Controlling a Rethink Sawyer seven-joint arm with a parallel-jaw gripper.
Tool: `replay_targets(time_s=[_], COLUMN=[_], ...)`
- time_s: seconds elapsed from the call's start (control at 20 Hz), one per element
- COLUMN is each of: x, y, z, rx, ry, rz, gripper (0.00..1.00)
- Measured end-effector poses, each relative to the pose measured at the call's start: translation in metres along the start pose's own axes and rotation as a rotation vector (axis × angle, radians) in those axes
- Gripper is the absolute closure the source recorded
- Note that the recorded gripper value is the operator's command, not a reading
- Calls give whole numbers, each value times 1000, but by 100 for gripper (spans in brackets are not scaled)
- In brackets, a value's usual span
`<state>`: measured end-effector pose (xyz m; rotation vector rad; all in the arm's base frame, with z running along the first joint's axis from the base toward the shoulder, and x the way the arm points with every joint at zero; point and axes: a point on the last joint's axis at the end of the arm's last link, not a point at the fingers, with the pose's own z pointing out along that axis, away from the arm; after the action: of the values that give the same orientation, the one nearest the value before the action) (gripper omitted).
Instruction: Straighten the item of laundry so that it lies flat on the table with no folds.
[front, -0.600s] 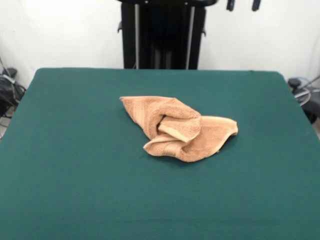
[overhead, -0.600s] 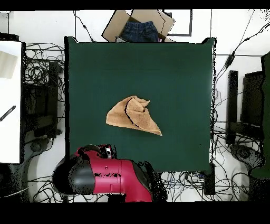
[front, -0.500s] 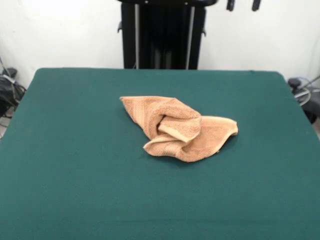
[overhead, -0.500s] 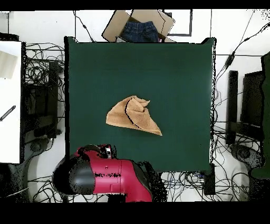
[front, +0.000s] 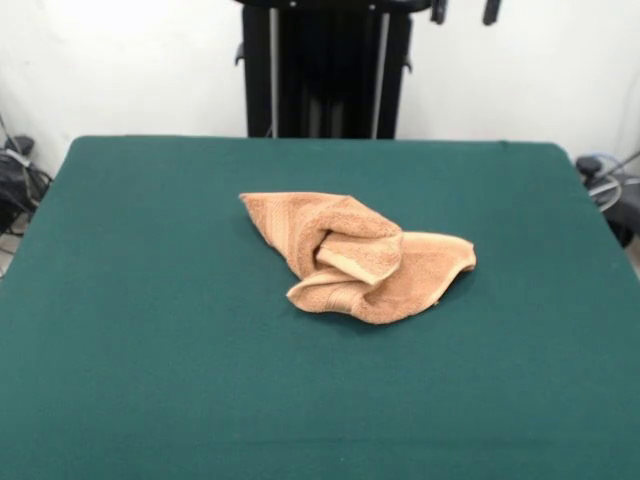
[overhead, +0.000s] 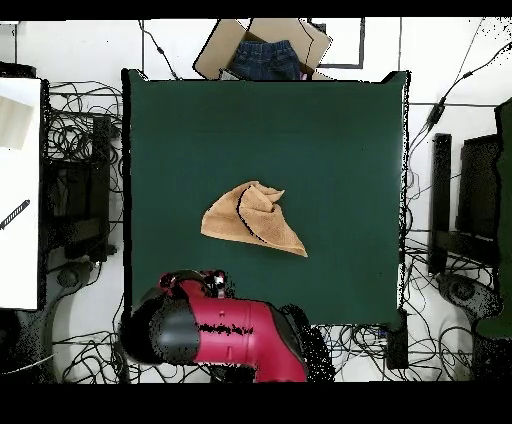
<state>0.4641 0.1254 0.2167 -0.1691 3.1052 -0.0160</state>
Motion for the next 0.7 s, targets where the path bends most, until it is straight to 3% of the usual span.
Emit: replay_targets(time_s=[0.5,0.7], x=[-2,-7], y=[-26,-26], z=[20,51], rx=[-15,-28], ry=[39,53], rz=[54,53], gripper=[0,0])
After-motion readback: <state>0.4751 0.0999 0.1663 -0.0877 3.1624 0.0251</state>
